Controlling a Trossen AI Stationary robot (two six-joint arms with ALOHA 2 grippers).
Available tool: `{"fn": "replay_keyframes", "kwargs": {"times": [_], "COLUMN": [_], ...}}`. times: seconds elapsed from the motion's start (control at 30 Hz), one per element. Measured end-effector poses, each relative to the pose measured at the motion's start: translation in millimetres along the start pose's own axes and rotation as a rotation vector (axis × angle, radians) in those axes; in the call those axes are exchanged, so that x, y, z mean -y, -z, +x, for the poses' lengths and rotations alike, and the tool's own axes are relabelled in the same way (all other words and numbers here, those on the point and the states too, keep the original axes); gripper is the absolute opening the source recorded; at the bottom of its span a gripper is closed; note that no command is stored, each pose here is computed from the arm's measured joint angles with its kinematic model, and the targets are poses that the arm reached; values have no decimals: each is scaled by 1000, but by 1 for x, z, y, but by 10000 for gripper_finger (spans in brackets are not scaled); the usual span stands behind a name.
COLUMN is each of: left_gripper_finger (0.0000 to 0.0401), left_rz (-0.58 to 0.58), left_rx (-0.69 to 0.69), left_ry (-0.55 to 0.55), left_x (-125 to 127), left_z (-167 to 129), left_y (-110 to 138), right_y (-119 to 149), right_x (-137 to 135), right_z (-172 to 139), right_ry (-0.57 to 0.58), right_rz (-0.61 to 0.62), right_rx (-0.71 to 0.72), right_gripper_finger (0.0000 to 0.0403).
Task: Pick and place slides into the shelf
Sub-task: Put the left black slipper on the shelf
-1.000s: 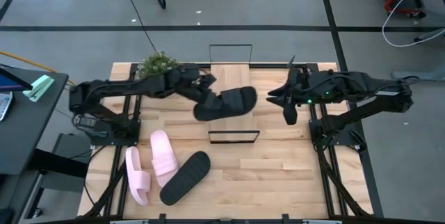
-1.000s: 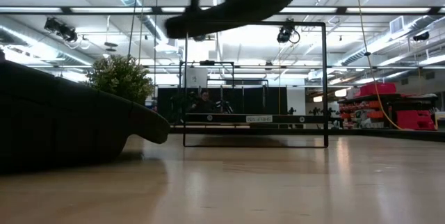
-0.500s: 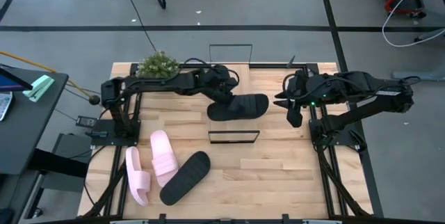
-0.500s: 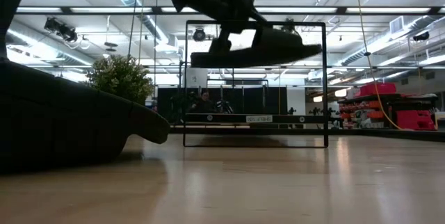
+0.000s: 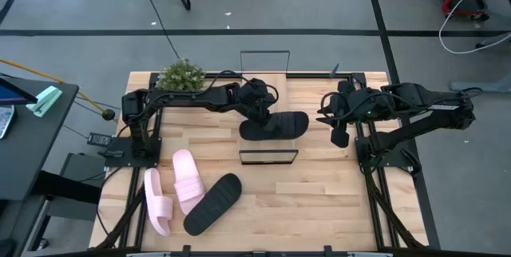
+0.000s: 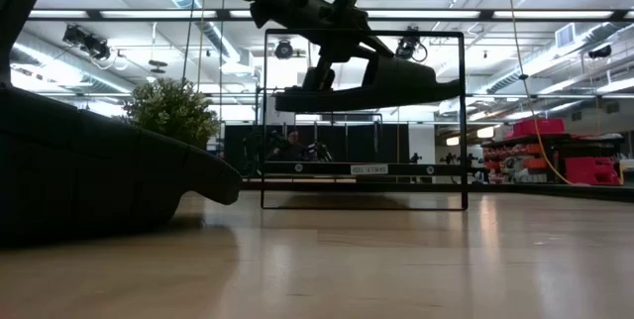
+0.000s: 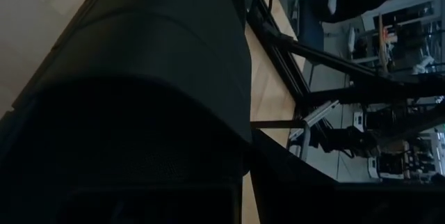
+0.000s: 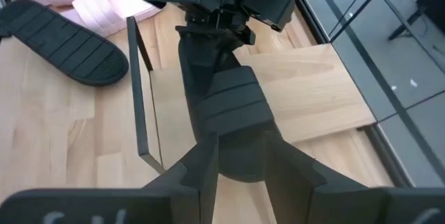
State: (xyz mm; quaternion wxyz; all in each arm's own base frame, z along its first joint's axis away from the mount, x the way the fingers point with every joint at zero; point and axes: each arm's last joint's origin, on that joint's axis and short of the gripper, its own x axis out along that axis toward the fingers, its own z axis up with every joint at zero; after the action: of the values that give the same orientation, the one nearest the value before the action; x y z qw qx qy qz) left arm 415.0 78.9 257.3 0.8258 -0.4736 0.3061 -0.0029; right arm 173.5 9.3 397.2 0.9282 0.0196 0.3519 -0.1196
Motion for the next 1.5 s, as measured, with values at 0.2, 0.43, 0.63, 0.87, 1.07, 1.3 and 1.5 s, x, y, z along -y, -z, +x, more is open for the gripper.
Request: {"fn": "replay_keyframes", "kwargs": {"times": [0.2, 0.43, 0.63, 0.87, 1.07, 1.3, 1.5], "left_gripper_finger": [13, 13, 13, 13, 13, 13, 13], "left_rz": [46, 90, 78, 12, -6, -36, -83], "left_rx": [-41, -86, -107, -135, -165, -169, -164], "left_ry": [35, 83, 70, 31, 28, 8, -7], "left_x": [5, 4, -5, -16, -20, -28, -31], "left_z": [11, 30, 27, 27, 32, 39, 42], "left_y": [10, 17, 13, 12, 15, 16, 17], "right_y": [0, 1, 1, 0, -1, -1, -1], "right_x": [4, 10, 15, 22, 26, 27, 27], "right_z": [1, 3, 4, 7, 8, 8, 8], "right_ry": [17, 0, 7, 40, 56, 64, 64], "right_rz": [-34, -30, -2, 51, 65, 71, 56], "right_rx": [-6, -34, -46, -54, -54, -55, -56], "right_gripper_finger": [114, 114, 114, 114, 114, 114, 114]}}
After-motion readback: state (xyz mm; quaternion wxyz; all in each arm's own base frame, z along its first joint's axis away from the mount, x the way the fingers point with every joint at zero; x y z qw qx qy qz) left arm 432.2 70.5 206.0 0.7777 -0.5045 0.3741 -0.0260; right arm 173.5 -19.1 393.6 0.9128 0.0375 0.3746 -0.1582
